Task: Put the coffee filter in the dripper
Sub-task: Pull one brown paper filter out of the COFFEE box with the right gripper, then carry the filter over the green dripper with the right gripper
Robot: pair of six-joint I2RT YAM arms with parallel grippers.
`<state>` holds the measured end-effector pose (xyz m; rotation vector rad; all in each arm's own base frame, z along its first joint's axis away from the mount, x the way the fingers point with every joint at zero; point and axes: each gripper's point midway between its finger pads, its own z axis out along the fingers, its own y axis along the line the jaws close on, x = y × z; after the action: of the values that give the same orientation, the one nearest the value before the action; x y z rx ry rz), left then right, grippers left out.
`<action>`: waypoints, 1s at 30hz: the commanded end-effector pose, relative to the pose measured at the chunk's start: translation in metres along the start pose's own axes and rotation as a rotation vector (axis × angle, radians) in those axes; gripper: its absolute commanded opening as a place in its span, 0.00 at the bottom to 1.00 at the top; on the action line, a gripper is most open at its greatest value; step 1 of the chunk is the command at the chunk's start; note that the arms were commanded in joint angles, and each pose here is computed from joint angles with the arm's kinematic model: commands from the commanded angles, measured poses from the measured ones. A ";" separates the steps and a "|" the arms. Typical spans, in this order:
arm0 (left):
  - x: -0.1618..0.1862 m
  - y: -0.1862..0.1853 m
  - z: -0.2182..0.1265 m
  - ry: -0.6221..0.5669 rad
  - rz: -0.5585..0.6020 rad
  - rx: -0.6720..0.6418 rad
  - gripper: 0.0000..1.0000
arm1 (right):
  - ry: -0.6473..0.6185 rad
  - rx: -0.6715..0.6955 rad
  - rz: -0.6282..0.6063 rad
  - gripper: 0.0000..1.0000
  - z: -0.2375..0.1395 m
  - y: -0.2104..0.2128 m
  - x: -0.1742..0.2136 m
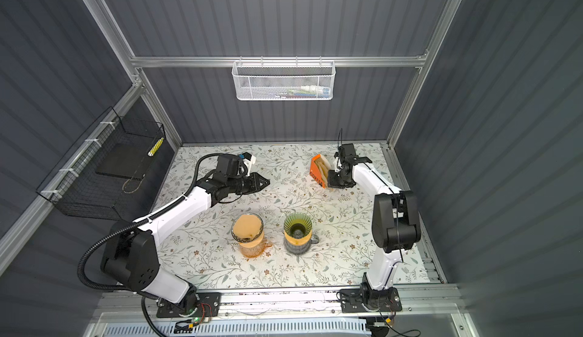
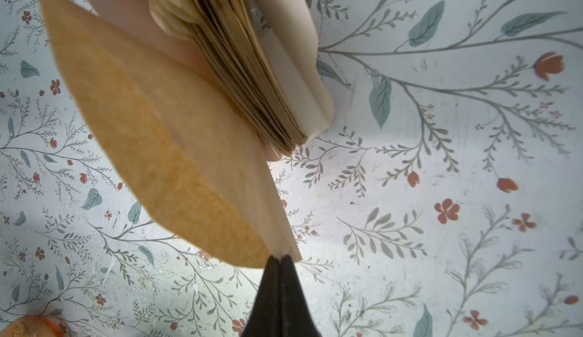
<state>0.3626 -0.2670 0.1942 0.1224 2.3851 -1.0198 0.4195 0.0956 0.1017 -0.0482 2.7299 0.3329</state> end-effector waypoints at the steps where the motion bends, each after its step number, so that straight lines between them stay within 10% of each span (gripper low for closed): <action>1: -0.008 -0.003 -0.008 -0.032 0.003 0.001 0.23 | 0.004 -0.015 -0.001 0.00 -0.010 0.006 0.007; 30: -0.003 -0.014 -0.037 -0.042 0.022 -0.001 0.24 | -0.090 -0.042 -0.028 0.00 -0.076 0.043 0.055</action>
<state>0.3534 -0.2589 0.2238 0.1246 2.3271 -1.0145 0.3485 0.1172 0.1557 -0.0809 2.6224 0.3887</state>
